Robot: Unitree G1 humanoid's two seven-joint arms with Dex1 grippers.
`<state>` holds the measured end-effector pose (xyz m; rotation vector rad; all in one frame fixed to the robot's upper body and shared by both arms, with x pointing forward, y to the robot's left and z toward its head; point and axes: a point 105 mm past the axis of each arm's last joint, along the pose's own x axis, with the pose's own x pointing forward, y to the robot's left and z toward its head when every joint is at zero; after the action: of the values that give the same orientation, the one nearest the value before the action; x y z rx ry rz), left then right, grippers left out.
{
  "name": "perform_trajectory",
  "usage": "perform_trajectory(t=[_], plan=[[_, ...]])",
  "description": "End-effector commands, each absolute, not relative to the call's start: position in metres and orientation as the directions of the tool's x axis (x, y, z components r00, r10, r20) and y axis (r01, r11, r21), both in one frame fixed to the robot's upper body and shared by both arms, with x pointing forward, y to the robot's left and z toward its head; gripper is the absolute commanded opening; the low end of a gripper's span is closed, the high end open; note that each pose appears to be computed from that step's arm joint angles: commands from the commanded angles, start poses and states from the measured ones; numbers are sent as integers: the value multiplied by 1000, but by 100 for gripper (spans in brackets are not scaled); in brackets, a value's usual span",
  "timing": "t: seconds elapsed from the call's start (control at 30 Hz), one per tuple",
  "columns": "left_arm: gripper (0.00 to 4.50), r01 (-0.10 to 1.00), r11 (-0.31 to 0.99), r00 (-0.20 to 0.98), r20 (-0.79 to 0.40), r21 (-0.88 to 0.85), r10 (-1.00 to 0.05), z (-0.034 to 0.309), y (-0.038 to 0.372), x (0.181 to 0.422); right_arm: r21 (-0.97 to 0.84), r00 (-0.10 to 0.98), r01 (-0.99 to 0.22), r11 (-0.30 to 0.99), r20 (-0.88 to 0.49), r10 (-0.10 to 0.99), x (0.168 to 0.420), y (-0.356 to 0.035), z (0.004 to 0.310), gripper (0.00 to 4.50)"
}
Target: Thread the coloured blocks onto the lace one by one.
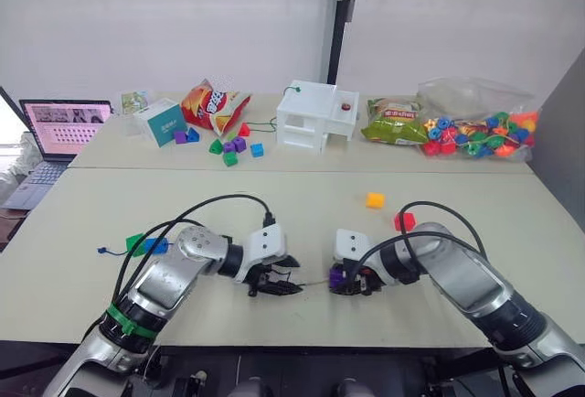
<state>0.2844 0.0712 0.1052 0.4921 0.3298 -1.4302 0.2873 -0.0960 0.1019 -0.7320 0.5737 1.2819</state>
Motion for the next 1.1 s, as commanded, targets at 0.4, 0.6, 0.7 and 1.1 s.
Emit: perform_trajectory(t=[0.4, 0.6, 0.7, 1.1], plan=[[77, 989, 55, 118, -490, 140, -864, 88, 58, 285, -141, 186, -982, 122, -751, 633, 283, -97, 96, 137], [2, 985, 56, 126, -462, 163, -878, 94, 48, 287, -139, 185, -983, 122, -752, 633, 281, -97, 95, 137], [2, 980, 62, 142, -448, 189, -883, 99, 42, 291, -135, 182, -983, 121, -752, 634, 280, -97, 95, 137], [2, 977, 19, 110, -420, 214, -901, 112, 24, 287, -132, 180, -984, 123, -748, 639, 279, -96, 96, 137]])
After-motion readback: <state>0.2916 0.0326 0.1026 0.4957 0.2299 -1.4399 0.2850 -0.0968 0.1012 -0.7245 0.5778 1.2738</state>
